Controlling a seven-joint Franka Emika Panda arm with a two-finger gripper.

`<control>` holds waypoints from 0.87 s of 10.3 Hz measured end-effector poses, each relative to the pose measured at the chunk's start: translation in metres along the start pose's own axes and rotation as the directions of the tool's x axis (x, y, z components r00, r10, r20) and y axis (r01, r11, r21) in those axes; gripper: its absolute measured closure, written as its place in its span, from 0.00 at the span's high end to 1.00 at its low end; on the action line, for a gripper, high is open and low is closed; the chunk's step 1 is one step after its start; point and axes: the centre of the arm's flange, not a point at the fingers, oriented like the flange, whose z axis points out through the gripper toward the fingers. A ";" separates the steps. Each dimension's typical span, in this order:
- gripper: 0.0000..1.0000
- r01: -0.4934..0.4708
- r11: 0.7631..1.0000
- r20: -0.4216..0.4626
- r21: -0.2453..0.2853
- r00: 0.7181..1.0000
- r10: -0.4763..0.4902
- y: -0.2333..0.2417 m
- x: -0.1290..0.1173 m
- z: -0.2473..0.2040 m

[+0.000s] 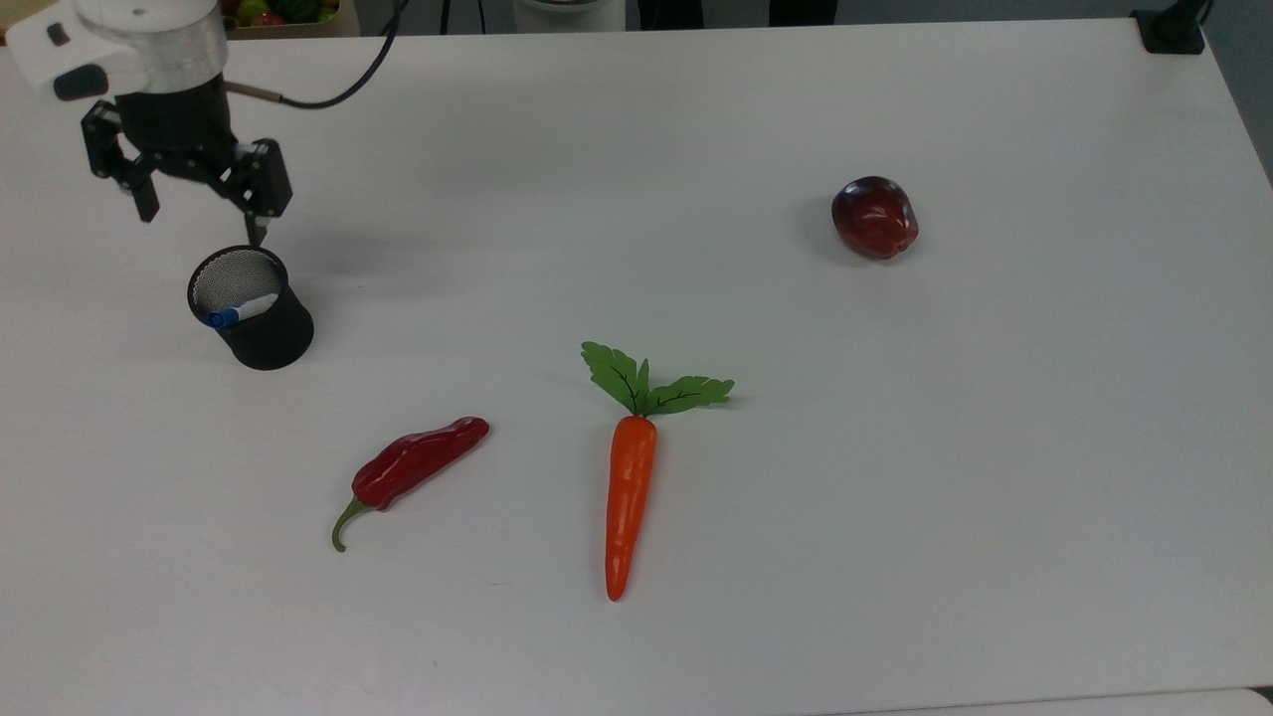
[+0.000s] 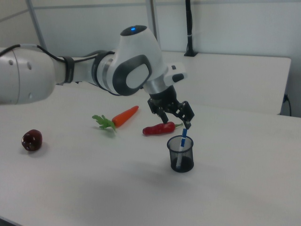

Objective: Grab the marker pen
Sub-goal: 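Move the open gripper over the black mesh pen cup and lower it, then close the gripper on the blue-capped marker inside the cup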

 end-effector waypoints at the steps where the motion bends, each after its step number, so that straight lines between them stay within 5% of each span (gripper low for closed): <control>1: 0.93 -0.001 1.000 -0.025 -0.008 1.000 0.001 0.006 0.003 0.015; 2: 0.91 0.000 1.000 -0.043 -0.012 0.999 0.000 0.006 0.005 0.025; 3: 0.77 0.003 1.000 -0.049 -0.013 0.999 -0.003 0.005 0.007 0.033; 5: 0.64 0.009 1.000 -0.067 -0.015 0.998 -0.010 0.000 0.010 0.048; 9: 0.58 0.035 0.999 -0.085 -0.007 0.996 -0.036 -0.019 0.015 0.068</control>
